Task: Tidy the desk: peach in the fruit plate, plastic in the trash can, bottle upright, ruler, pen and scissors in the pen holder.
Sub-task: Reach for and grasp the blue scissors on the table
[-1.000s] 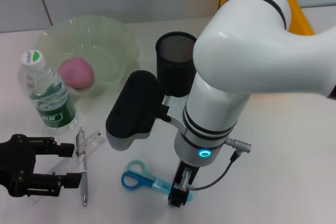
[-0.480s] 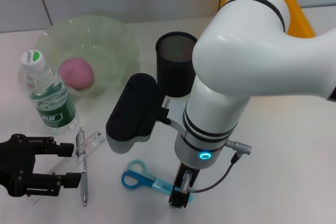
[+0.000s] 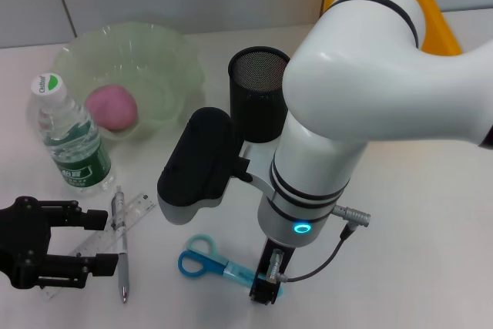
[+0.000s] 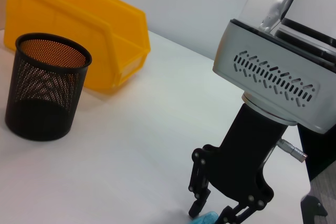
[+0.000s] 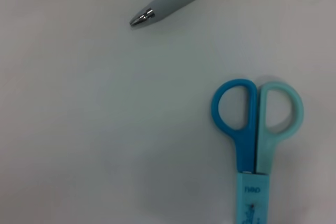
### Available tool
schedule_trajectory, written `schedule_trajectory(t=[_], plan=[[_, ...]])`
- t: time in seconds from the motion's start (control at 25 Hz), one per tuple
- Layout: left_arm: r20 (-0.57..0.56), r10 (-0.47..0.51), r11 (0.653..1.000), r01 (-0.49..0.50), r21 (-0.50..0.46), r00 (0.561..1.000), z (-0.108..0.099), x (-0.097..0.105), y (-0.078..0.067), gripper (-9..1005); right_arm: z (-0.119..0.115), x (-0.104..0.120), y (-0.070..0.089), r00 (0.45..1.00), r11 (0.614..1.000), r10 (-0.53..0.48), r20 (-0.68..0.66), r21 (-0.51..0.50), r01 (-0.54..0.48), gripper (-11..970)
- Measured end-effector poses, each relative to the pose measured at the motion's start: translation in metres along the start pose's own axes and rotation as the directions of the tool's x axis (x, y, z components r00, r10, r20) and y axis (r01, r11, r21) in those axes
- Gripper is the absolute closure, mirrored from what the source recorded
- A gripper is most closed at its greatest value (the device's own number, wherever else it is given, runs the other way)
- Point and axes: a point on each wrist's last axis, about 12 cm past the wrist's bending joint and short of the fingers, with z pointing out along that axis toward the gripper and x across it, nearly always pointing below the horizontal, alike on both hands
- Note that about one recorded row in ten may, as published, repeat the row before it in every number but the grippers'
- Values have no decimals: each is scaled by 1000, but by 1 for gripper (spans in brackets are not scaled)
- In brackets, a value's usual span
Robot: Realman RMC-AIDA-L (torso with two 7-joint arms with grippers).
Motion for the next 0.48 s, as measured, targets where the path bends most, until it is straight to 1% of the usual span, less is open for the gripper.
schedule_trajectory(t=[0.48], plan=[[2, -2, 1000, 2, 1, 1000, 0, 0, 0, 240, 0, 0, -1, 1000, 1000, -1, -4, 10, 1, 687]])
